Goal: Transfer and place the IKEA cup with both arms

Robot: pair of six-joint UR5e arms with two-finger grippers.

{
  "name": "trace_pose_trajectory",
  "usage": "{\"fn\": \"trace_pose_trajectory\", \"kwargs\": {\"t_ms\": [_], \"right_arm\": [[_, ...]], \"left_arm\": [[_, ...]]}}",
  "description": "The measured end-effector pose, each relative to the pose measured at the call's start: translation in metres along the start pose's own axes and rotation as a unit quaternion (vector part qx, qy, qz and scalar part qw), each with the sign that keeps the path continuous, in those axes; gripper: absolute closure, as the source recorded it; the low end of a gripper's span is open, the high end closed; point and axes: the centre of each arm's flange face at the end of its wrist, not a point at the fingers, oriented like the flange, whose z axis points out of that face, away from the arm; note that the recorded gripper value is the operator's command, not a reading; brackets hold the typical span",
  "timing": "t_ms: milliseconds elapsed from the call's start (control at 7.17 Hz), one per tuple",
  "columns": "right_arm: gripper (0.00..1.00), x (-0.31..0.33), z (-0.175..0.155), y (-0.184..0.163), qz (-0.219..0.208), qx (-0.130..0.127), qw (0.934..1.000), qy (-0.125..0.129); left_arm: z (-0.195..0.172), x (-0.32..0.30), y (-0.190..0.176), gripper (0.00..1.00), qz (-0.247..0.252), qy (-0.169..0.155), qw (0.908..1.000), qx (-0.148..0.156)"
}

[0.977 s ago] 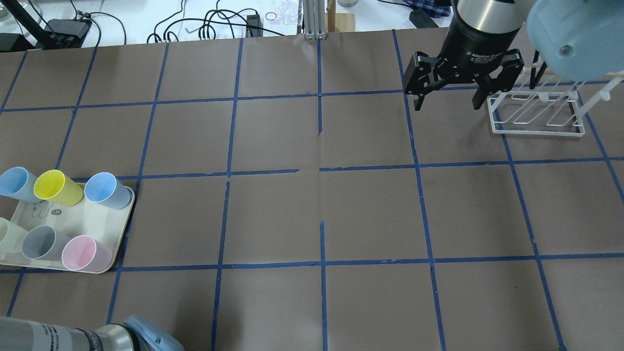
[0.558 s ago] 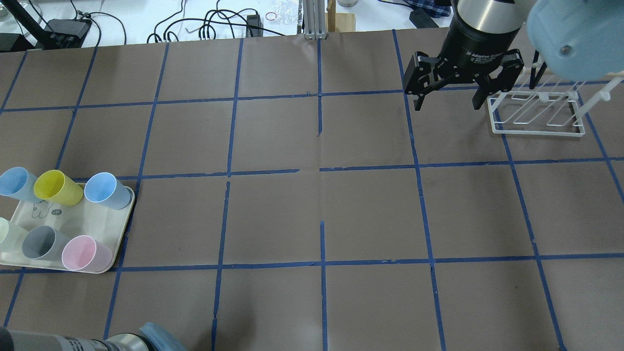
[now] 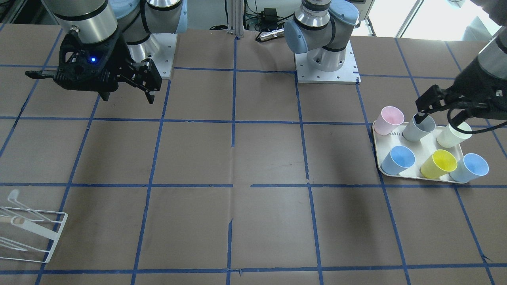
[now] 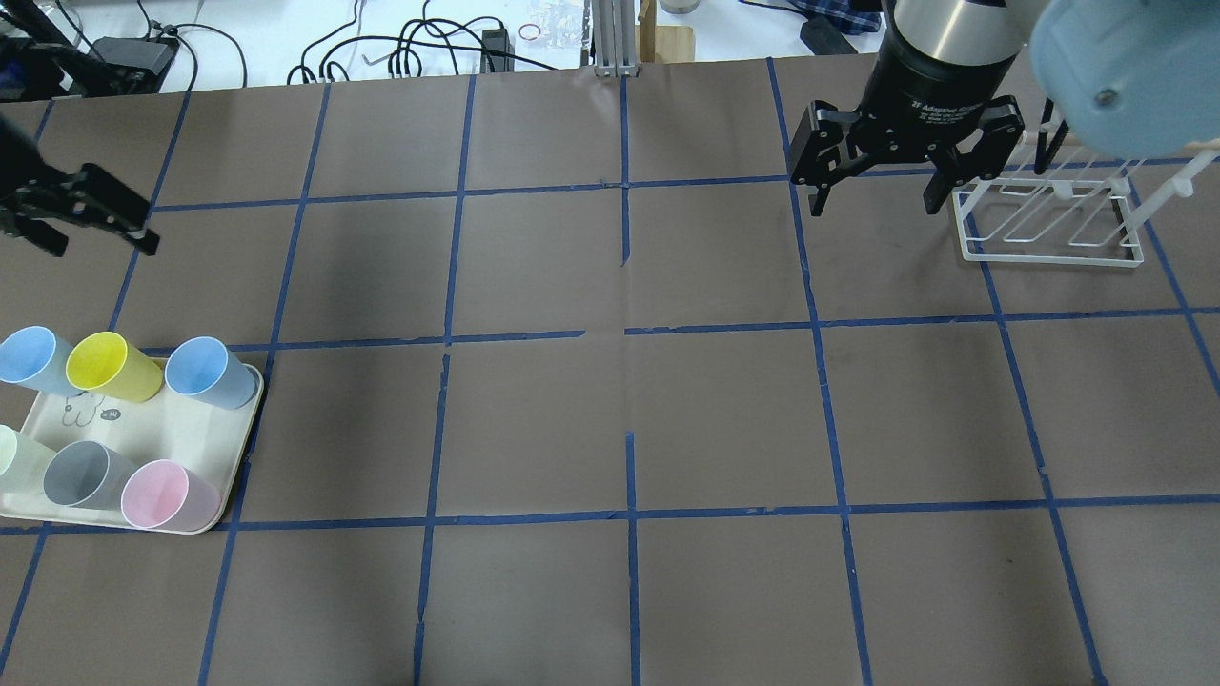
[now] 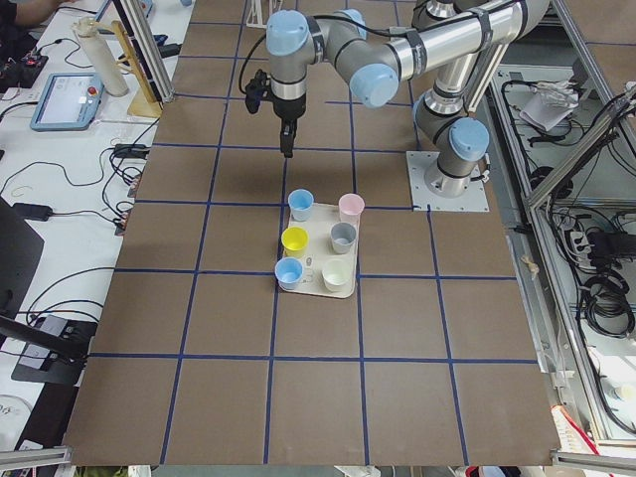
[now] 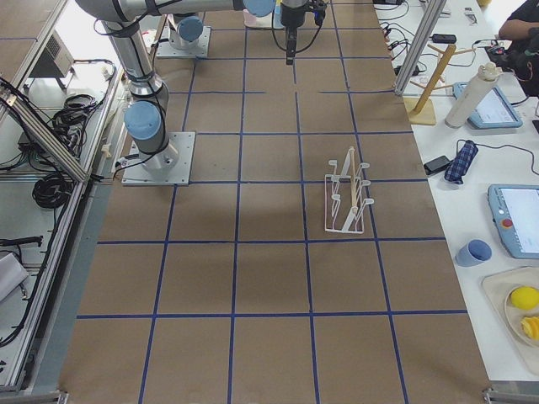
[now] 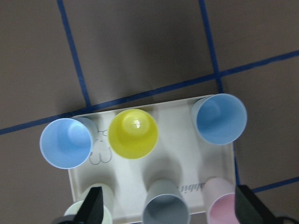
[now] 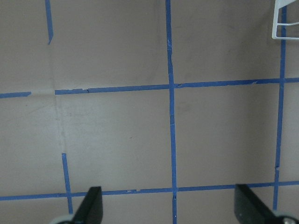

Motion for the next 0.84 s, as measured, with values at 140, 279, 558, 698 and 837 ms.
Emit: {"fn": "trace_pose_trajectory", "kwargs": {"t_ms": [140, 279, 558, 698, 837], "right_arm": [[0.0, 0.0, 0.0, 0.0, 0.0, 0.0, 1.0, 0.0], [0.0, 0.0, 0.0, 0.0, 0.0, 0.0, 1.0, 0.0], [0.0, 0.0, 0.0, 0.0, 0.0, 0.0, 1.0, 0.0], [0.0, 0.0, 0.0, 0.0, 0.0, 0.0, 1.0, 0.0], [0.0, 0.0, 0.0, 0.0, 0.0, 0.0, 1.0, 0.0]], "left_arm": [[-0.006, 0.057, 0.001, 0.0, -0.036, 0.001, 0.9993, 0.004], [-0.011, 0.109, 0.007, 0.0, -0.056, 0.002, 0.9984, 0.007], [-0.021, 0.175, 0.025, 0.0, -0.047, 0.0, 0.9988, 0.015], [-0.026, 0.186, 0.03, 0.0, -0.038, -0.007, 0.9991, 0.02], [-0.029, 0.186, 0.029, 0.0, -0.031, -0.01, 0.9992, 0.024]]}}
